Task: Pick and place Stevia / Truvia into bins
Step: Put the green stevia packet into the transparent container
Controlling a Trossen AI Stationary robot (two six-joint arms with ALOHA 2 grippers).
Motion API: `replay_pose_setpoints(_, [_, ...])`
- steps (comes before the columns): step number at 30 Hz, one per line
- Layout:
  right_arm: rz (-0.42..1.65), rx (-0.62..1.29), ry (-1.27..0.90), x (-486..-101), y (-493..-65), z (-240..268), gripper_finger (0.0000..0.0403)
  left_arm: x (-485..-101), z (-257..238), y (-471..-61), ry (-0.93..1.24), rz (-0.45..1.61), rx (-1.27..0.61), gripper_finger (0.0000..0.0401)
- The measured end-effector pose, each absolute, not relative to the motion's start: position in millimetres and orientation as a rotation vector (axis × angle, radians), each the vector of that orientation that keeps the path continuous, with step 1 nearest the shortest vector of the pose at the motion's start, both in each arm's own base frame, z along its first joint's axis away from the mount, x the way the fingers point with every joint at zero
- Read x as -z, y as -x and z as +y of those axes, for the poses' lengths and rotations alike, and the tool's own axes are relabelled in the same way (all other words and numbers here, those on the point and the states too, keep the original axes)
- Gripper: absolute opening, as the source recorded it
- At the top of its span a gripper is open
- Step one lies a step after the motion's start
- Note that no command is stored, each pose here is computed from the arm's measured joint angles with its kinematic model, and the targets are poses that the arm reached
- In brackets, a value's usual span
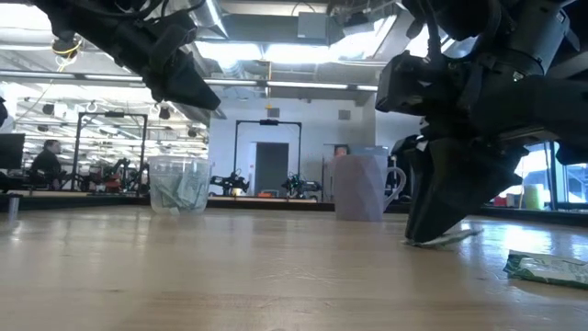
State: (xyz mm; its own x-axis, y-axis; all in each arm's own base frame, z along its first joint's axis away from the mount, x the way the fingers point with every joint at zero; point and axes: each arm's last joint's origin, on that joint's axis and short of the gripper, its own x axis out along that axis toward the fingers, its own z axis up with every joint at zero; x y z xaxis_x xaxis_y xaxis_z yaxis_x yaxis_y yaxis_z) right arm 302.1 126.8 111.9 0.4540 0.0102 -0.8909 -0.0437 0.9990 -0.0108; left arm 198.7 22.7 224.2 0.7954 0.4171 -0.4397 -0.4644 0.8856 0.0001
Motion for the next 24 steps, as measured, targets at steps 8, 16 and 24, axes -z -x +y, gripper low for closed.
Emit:
replay_pose_setpoints(8, [1.091,-0.053,0.053,-114.3,-301.6,126.5,0.0006,-224.2,22.7,-198.7,0.11,0.446,-0.475,0.0103])
replay_pose_setpoints(16, [0.94,0.002,0.171,-153.7,-298.6,116.8,0.0006,-227.9,22.4,-200.8,0.121,0.403,-0.457,0.0104])
replay_pose_setpoints(24, [0.623,0.218,0.438,-203.3,-309.0,98.3,0.0002,-236.7,18.1,-211.4,0.219,0.284,-0.281,0.0104])
